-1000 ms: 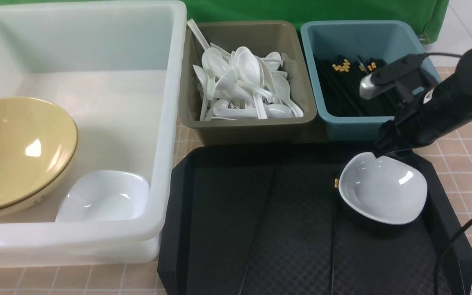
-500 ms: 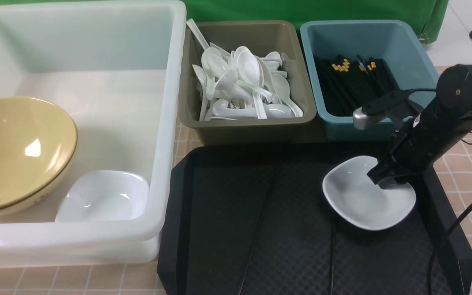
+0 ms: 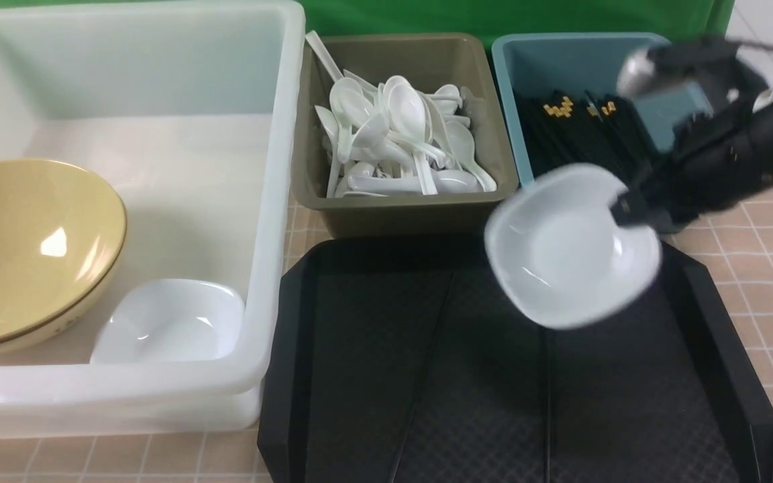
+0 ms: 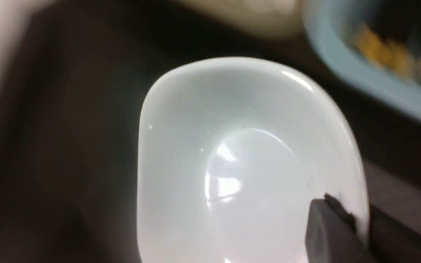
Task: On brown table put chopsticks spoon bowls plates into blue grey white boxes.
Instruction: 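Place the white bowl into the white bin on top of the stacked bowls with the right gripper, then grasp the chopsticks with the right gripper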
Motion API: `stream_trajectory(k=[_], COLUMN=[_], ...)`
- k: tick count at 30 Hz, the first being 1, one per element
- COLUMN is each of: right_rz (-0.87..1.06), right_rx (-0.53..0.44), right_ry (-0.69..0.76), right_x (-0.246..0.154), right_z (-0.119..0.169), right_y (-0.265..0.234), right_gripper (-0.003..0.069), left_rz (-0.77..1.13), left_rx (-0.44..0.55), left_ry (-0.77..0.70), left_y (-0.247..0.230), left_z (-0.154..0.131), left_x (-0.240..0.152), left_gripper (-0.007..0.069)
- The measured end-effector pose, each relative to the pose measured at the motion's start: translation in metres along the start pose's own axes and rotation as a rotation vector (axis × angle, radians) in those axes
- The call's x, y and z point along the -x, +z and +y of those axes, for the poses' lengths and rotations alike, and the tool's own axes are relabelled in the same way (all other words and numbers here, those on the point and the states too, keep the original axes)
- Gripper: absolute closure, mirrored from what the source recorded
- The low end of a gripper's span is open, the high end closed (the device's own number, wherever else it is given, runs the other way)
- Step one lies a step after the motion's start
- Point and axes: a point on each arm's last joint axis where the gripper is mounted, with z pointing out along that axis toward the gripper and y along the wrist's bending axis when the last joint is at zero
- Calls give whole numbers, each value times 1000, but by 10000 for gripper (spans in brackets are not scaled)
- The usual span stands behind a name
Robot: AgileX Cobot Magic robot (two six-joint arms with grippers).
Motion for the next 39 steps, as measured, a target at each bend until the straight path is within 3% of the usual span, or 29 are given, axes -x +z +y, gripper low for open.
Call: stream_trajectory(k=[2, 4, 6, 8, 14, 17, 19, 22, 24, 27, 30, 34, 37, 39], right_rz=[-123, -187, -315, -400, -464, -440, -421, -413, -426, -461, -484, -440, -276, -36], right_rx=[122, 178, 284, 321, 236, 222, 222, 217, 206, 193, 182, 161, 133, 74], right_ry=[-27, -51, -109, -188, -372, -395, -403, -404, -403, -446, -473, -378, -248, -56], right_x=[15, 23, 37, 46, 52, 47, 43, 42, 44, 50, 53, 43, 19, -10], right_z=[27, 43, 81, 113, 185, 197, 202, 202, 202, 201, 197, 159, 119, 80], right_y=[-3, -3, 5, 21, 104, 132, 146, 151, 148, 133, 114, 73, 70, 77], right_gripper=[585, 585, 585, 585, 581, 554, 498, 399, 274, 174, 140, 127, 137, 152], left_rz=[-2, -3, -3, -3, 0, 1, 6, 12, 20, 22, 22, 22, 22, 13], left_rx=[9, 12, 15, 15, 16, 17, 18, 20, 22, 22, 22, 22, 22, 19], left_ry=[-8, -11, -15, -15, -18, -19, -19, -20, -23, -24, -24, -27, -29, -32], left_y=[0, 0, 0, 0, 0, 0, 0, 0, 0, 0, 0, 0, 0, 0], left_z=[1, 1, 1, 1, 1, 2, 2, 2, 2, 2, 2, 2, 2, 2], left_x=[0, 0, 0, 0, 0, 0, -1, -1, -2, -2, -2, -2, -2, -1], left_gripper=[620, 620, 620, 620, 620, 620, 620, 620, 620, 620, 620, 620, 620, 620])
